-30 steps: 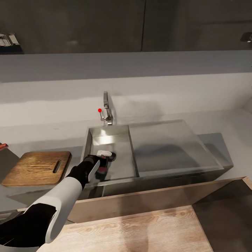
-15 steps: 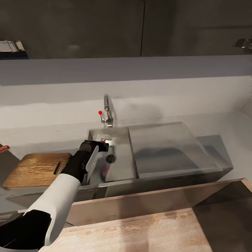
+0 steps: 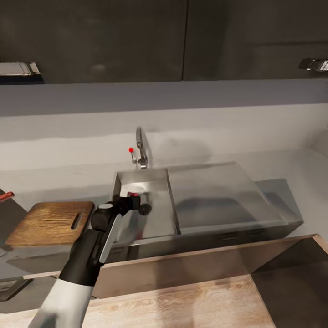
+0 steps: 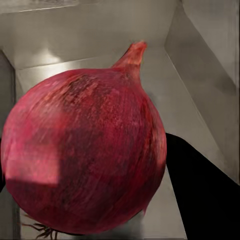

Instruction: In the kitchen, take the Vidalia onion out of the sink, dice it on the chopping board with the paring knife, put the diced onion into the bowl on the countertop, then place both the paring knife and the chopping board into the sink.

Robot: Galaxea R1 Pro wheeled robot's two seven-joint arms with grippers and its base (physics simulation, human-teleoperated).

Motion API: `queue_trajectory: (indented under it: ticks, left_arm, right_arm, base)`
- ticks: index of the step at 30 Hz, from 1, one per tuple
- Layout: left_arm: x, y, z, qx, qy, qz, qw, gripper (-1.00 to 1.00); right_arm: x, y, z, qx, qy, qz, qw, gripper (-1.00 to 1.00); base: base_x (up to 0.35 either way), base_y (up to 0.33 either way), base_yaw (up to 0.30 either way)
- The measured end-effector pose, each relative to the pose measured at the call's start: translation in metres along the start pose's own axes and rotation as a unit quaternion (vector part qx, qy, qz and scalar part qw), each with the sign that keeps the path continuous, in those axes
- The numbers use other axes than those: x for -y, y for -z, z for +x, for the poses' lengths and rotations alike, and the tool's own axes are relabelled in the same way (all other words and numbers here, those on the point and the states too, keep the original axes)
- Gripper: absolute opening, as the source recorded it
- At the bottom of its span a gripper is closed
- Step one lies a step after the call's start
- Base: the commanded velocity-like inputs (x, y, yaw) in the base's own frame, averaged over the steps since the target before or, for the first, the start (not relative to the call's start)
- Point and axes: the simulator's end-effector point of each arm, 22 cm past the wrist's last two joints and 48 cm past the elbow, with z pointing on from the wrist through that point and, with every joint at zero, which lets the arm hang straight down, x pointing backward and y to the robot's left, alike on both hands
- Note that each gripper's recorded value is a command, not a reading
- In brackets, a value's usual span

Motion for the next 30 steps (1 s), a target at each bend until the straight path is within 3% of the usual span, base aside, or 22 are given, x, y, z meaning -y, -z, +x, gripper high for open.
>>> queue_trajectory:
  ticks: [5, 20, 30]
  left_arm:
    - [0.01, 0.018, -0.001, 0.015, -0.003, 0.009, 0.9998, -1.0]
    - [0.014, 0.029, -0.011, 0.028, -0.006, 0.011, 0.9995, -1.0]
    - [0.026, 0.037, -0.018, 0.037, -0.019, 0.02, 0.999, -1.0]
  right_arm:
    - [0.0, 0.0, -0.003, 0.004, -0.001, 0.001, 1.0, 1.0]
    - [0.0, -0.002, -0.013, 0.016, -0.002, 0.002, 0.9999, 1.0]
    - [0.0, -0.002, -0.02, 0.024, -0.003, 0.003, 0.9997, 1.0]
  base:
    - [-0.001, 0.076, 0.007]
    - [-0.079, 0.285, 0.101]
    - [-0.062, 0.309, 0.126]
